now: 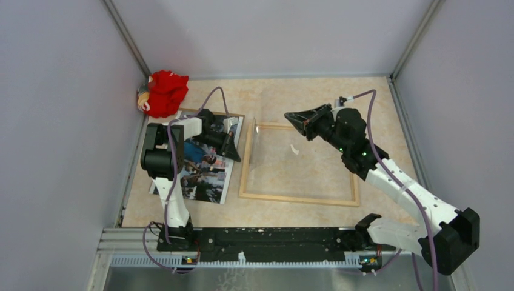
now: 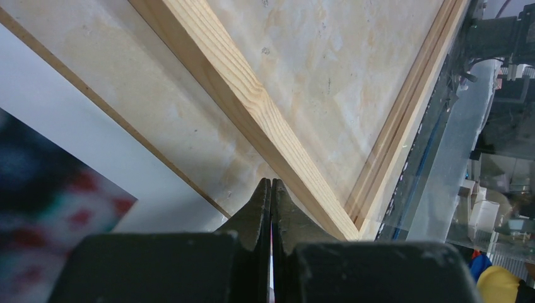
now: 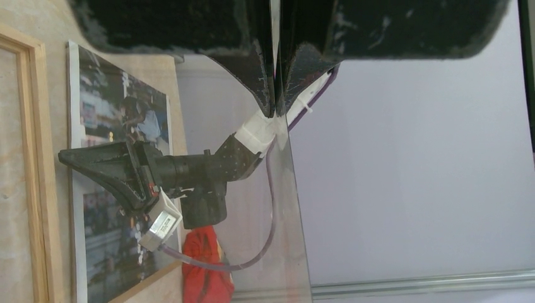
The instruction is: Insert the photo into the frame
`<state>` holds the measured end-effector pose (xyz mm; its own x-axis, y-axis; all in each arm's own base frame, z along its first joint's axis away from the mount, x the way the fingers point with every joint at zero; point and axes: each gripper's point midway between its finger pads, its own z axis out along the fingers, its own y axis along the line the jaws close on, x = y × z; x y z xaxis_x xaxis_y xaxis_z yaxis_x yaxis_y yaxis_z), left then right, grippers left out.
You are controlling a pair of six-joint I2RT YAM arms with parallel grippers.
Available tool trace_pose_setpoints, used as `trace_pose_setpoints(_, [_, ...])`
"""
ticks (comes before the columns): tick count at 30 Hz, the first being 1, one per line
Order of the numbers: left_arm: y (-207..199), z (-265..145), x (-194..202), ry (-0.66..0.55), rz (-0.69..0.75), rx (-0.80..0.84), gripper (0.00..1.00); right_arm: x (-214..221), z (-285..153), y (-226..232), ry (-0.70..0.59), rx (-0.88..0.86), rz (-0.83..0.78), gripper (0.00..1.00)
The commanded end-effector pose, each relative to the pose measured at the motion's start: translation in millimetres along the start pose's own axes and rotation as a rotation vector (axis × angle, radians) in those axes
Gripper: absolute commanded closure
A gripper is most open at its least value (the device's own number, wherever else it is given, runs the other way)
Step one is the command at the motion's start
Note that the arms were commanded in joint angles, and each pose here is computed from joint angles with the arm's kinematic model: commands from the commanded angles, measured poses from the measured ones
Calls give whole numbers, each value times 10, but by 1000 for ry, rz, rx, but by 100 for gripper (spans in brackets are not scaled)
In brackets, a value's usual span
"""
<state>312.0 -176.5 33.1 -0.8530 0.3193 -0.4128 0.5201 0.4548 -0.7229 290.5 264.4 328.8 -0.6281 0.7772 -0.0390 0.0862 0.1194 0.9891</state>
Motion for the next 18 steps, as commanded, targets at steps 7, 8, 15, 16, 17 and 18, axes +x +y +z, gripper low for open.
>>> trace_pose_setpoints(7, [-132, -49, -106, -38, 54, 20, 100, 23, -166, 406, -9, -106, -34, 100])
trace_pose_setpoints(8, [-134, -50, -111, -39, 56, 21, 100, 20, -168, 383, -10, -103, -32, 100])
trace_pose_setpoints(15, [-140, -55, -120, -38, 58, 18, 100, 21, -168, 434, -10, -115, -37, 100])
trace_pose_setpoints(16, [-138, -54, -118, -38, 58, 17, 100, 12, -164, 430, -14, -109, -39, 100])
trace_pose_setpoints(17, [-138, -48, -116, -37, 57, 19, 100, 9, -159, 413, -16, -104, -39, 100])
trace_pose_setpoints(18, [-140, -47, -117, -37, 58, 20, 100, 3, -154, 386, -18, -97, -38, 100])
